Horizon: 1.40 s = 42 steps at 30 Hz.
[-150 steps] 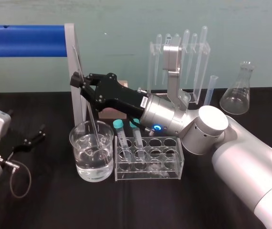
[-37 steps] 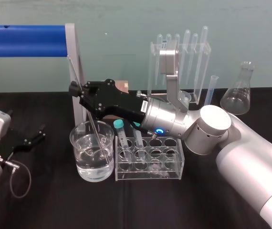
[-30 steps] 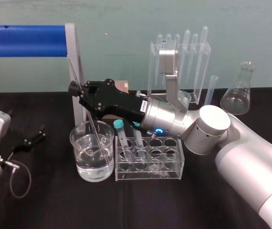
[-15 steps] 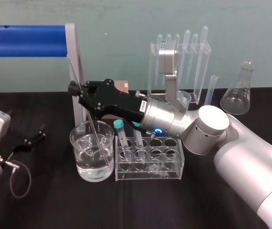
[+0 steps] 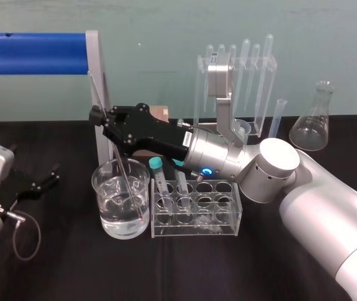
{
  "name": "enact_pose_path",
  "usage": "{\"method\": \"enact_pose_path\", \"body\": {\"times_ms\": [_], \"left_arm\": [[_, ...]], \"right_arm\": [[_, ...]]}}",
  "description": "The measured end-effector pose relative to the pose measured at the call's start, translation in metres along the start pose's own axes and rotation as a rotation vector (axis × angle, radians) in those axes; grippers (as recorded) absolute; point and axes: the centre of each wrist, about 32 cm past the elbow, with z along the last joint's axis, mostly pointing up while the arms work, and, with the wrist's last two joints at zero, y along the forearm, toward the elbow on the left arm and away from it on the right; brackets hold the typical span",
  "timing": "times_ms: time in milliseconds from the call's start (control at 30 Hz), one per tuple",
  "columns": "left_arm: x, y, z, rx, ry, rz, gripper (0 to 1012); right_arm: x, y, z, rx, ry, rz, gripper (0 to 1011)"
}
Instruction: Hold the thermometer with one hand and immerse one end into the beaker, then reinsert it into the test tube rack.
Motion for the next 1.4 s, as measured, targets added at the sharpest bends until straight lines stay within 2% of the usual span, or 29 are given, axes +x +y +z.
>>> {"method": "enact_pose_path", "body": {"times_ms": [633,767,833,867,933,967,1033,1067,1100,1133,1233,1267,1400], "left_arm": [[0.0000,0.000,0.000,0.000,0.000,0.000,1008],[0.0000,0.000,0.000,0.000,0.000,0.000,1008],[0.0000,0.000,0.000,0.000,0.000,0.000,1008],[0.0000,0.000,0.000,0.000,0.000,0.000,1008],[0.0000,0.000,0.000,0.000,0.000,0.000,1008],[0.0000,0.000,0.000,0.000,0.000,0.000,1008],[0.0000,0.000,0.000,0.000,0.000,0.000,1008],[0.0000,0.000,0.000,0.000,0.000,0.000,1008],[0.0000,0.000,0.000,0.000,0.000,0.000,1008],[0.0000,0.000,0.000,0.000,0.000,0.000,1008],[0.0000,0.000,0.000,0.000,0.000,0.000,1008],[0.0000,0.000,0.000,0.000,0.000,0.000,1008],[0.0000,0.000,0.000,0.000,0.000,0.000,1008]], "right_arm": [[-0.0002,0.001,-0.001,0.001,0.006,0.001,56],[0.0007,0.002,0.006,0.023,0.007,0.000,56],[0.0015,0.003,0.016,0.056,0.010,0.000,57],[0.0021,0.005,0.026,0.091,0.008,0.003,57],[0.0024,0.006,0.039,0.135,0.006,0.007,56],[0.0026,0.007,0.052,0.180,-0.003,0.012,57],[0.0026,0.006,0.064,0.218,-0.013,0.017,57],[0.0024,0.004,0.079,0.260,-0.025,0.021,56],[0.0024,0.004,0.079,0.260,-0.025,0.021,57],[0.0018,0.001,0.090,0.289,-0.040,0.020,57],[0.0000,-0.012,0.110,0.324,-0.077,0.003,57],[-0.0007,-0.016,0.114,0.326,-0.083,-0.005,56],[-0.0071,-0.044,0.121,0.291,-0.102,-0.061,57]]}}
